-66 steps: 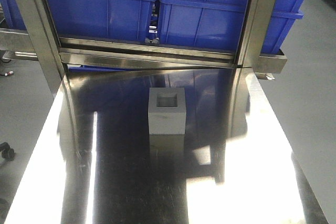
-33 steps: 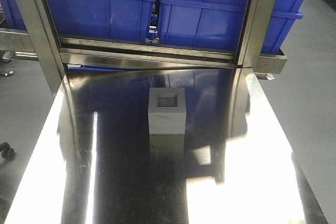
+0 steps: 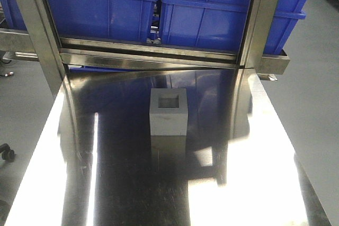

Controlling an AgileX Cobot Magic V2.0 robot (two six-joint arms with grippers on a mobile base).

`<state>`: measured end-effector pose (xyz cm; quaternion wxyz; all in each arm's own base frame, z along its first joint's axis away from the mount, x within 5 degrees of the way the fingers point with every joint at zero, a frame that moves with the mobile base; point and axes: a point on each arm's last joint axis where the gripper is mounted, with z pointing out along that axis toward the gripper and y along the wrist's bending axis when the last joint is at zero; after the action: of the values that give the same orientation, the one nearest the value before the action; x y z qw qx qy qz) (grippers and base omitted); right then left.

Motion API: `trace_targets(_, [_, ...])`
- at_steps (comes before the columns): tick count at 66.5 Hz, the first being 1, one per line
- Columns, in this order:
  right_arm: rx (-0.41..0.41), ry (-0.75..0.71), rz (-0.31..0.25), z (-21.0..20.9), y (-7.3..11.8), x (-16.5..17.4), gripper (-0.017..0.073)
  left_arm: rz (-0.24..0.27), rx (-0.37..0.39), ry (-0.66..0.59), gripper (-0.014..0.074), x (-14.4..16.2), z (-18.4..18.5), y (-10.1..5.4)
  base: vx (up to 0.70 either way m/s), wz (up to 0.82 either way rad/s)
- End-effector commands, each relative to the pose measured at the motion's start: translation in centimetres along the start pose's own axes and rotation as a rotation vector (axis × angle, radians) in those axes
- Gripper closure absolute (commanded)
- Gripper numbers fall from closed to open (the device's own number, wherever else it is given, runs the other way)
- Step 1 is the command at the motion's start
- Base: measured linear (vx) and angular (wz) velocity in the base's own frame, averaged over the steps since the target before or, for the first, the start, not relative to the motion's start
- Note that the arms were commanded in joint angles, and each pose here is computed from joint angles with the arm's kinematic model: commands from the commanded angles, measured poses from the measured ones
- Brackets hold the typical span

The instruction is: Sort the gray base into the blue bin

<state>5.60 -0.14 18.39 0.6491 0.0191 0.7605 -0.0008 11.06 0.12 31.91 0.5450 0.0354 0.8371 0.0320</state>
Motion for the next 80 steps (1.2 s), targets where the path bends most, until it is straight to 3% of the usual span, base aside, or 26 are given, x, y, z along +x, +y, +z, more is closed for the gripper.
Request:
trace_targets(1, [0.003,-0.053,-0.016,0.1,0.0,-0.5,0.0564,-0.030,-0.001,-0.093,-0.0121,-1.6,-0.3,0.1,0.00,0.00])
trace_targets(12, [0.003,-0.053,-0.016,0.1,0.0,-0.5,0.0564,-0.030,-0.002,-0.113,-0.0127,-1.8,-0.4,0.1,0.00,0.00])
trace_targets(25, [0.003,-0.053,-0.016,0.1,0.0,-0.5,0.0564,-0.104,0.054,-0.114,-0.0057,-2.5,0.7,-0.3,0.00,0.00])
trace_targets(32, [0.003,-0.053,-0.016,0.1,0.0,-0.5,0.0564,-0.091,0.110,-0.051,-0.0006,-3.7,2.6,-0.7,0.00,0.00])
trace_targets(33, [0.003,-0.053,-0.016,0.1,0.0,-0.5,0.0564,-0.109,0.123,-0.045,-0.0004,-3.9,2.9,-0.8,0.00,0.00])
trace_targets(45, [0.003,-0.053,-0.016,0.1,0.0,-0.5,0.0564,-0.076,0.223,0.018,0.0034,-6.5,7.5,-1.8,0.00,0.00])
trace_targets(51, [0.003,-0.053,-0.016,0.1,0.0,-0.5,0.0564,-0.042,0.279,0.034,0.0034,-7.9,9.8,-3.2,0.00,0.00])
trace_targets(66, [0.003,-0.053,-0.016,0.1,0.0,-0.5,0.0564,0.040,0.431,0.096,0.0034,-9.5,15.8,-9.5,0.00,0.00])
trace_targets(80, [0.003,-0.053,-0.016,0.1,0.0,-0.5,0.0564,0.109,0.475,0.192,0.0034,-10.1,21.0,-14.5,0.00,0.00])
